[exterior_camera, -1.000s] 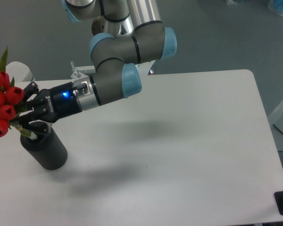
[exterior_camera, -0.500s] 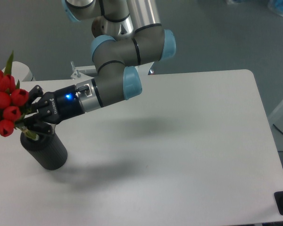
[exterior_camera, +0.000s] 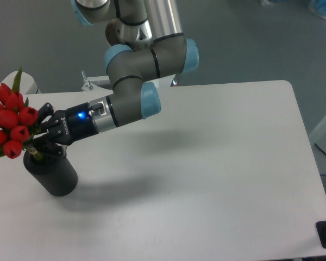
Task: Insert the flowers into the vase
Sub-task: 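Push the tulip stems further down into the vase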
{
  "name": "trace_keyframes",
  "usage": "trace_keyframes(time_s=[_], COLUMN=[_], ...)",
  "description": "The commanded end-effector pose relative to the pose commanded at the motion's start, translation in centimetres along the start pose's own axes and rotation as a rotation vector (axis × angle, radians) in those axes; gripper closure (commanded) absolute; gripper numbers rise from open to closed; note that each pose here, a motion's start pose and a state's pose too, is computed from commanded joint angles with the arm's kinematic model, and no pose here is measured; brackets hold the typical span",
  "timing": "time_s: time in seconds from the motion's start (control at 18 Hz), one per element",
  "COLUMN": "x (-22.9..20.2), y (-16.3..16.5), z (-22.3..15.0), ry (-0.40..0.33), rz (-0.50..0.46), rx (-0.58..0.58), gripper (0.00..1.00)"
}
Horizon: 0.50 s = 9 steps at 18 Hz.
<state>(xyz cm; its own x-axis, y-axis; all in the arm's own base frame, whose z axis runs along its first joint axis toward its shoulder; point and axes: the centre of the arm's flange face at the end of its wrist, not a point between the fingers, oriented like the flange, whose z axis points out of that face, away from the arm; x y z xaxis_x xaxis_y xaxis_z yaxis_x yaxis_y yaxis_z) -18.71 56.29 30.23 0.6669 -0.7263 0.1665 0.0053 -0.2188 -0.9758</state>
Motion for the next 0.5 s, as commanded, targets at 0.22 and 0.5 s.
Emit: trace_keyframes(time_s=[0.22,0.5], x=[-0.2,-0.3], y=[2.2,2.8], z=[0.5,0.5], ry=[0.007,0.009], rz=[0.032,0.035], rx=[-0.019,-0.02], gripper=[0.88,0.82])
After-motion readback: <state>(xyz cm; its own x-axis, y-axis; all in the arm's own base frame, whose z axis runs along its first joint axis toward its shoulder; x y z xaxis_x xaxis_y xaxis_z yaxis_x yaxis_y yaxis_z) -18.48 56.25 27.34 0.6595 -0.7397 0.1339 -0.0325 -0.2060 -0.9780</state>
